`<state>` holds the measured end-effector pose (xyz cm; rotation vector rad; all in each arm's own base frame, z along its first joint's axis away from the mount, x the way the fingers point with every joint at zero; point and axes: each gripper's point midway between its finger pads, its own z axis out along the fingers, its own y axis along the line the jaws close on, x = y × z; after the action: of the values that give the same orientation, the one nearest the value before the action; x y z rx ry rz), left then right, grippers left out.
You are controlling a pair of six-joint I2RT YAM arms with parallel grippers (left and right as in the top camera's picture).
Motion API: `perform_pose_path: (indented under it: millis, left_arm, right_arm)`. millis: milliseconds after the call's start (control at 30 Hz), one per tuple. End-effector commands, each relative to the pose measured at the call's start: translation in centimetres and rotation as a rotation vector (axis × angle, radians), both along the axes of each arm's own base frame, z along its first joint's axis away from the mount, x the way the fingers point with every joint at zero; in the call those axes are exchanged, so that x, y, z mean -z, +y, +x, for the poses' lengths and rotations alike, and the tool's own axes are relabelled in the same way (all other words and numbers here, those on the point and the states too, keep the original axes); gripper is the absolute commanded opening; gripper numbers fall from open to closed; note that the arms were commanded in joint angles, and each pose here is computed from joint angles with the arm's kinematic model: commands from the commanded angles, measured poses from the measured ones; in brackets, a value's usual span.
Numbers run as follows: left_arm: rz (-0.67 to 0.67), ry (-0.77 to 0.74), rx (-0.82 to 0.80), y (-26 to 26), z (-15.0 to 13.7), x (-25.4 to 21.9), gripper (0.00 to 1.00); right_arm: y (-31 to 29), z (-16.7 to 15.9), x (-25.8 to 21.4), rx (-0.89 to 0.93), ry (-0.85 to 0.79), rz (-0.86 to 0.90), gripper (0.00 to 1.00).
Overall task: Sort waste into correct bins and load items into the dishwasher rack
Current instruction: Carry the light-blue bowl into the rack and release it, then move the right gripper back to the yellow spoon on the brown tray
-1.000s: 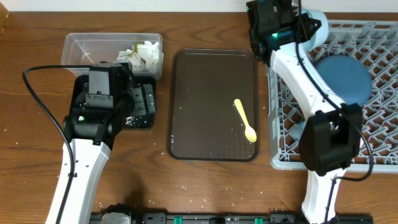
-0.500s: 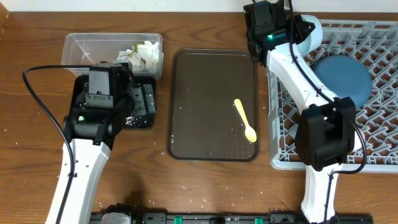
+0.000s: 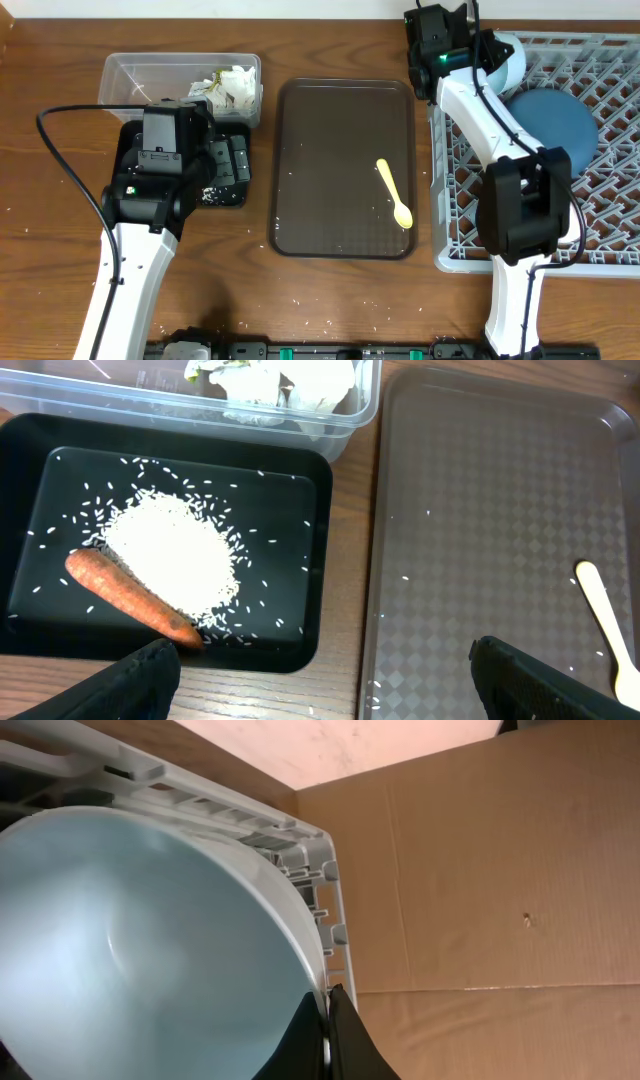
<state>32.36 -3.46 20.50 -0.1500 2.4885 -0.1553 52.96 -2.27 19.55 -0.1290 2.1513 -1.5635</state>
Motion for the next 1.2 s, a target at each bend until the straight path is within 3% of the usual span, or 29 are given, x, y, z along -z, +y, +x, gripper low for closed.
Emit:
perform_pose_path:
  millis: [0,500,567,700,800,933,1033,1167]
  left_arm:
    - [0.009,-0.023,-0.010,0.3,0.4,-0.9,0.96]
    - [0.009,-0.023,-0.010,0.3,0.4,-0.9,0.96]
    - [0.008,-0.023,-0.010,0.3,0.4,-0.9,0.96]
    - [0.009,-0.023,-0.010,0.3,0.4,-0.9,0.96]
    - [0.009,-0.023,-0.010,0.3,0.4,-0.9,0.96]
    - [0.009,-0.023,-0.010,0.3,0.4,-0.9,0.96]
    - [0.009,-0.023,-0.010,0.3,0.4,-0.9,0.96]
    - [0.009,-0.023,-0.010,0.3,0.4,-0.9,0.96]
  right_arm:
    - [1.0,0.3,1.0,-0.034,0.024,0.020,0.01]
    - [6.4,0.4,1.8,-0.162,0.053,0.053,0.03]
    - [7.2,0.3,2.1,-0.183,0.070,0.062,0.14]
    - [9.1,-0.2,2.3,-0.222,0.097,0.054,0.20]
    - [10.8,-0.5,2.3,-0.253,0.103,0.050,0.35]
    - [12.9,-0.9,2.2,-0.290,0.098,0.043,0.47]
    - [13.9,-1.1,0.6,-0.286,0.038,0.018,0.59]
    - [14.8,-1.2,-2.7,-0.312,-0.034,0.052,0.66]
